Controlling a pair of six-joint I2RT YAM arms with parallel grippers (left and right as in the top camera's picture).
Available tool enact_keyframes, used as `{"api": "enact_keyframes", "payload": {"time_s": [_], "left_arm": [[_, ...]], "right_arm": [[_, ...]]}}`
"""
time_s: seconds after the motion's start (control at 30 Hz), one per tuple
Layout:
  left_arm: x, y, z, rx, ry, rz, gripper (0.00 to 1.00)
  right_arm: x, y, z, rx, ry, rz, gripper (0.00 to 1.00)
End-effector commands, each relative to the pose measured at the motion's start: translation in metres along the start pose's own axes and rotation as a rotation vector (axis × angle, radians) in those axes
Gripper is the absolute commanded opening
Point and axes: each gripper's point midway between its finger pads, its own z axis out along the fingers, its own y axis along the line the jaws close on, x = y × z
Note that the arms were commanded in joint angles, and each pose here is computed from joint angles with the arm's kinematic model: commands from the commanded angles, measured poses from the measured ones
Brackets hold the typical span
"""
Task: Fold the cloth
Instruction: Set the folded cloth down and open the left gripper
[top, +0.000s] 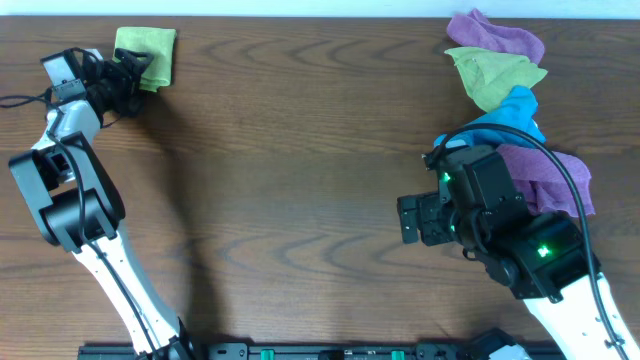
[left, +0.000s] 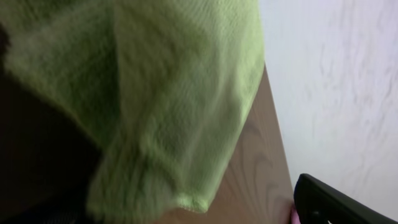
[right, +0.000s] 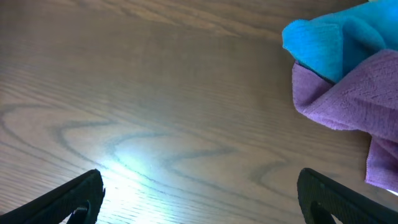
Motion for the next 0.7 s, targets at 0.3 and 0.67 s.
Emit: {"api": "enact_keyframes", "payload": {"time_s": [0.3,0.67], "left_arm": [[0.033,-0.109,-0.156,-0.234,-0.067,0.475,0.96],[0.174,-0.179,-0.263,-0.61,-0.02,1.132,0.96]], "right_arm": [[-0.027,0.005,-0.004,-0.02,-0.115,-0.046,0.99],[-0.089,-0.045,-0.02,0.233,-0.351,-0.184,0.99]]}}
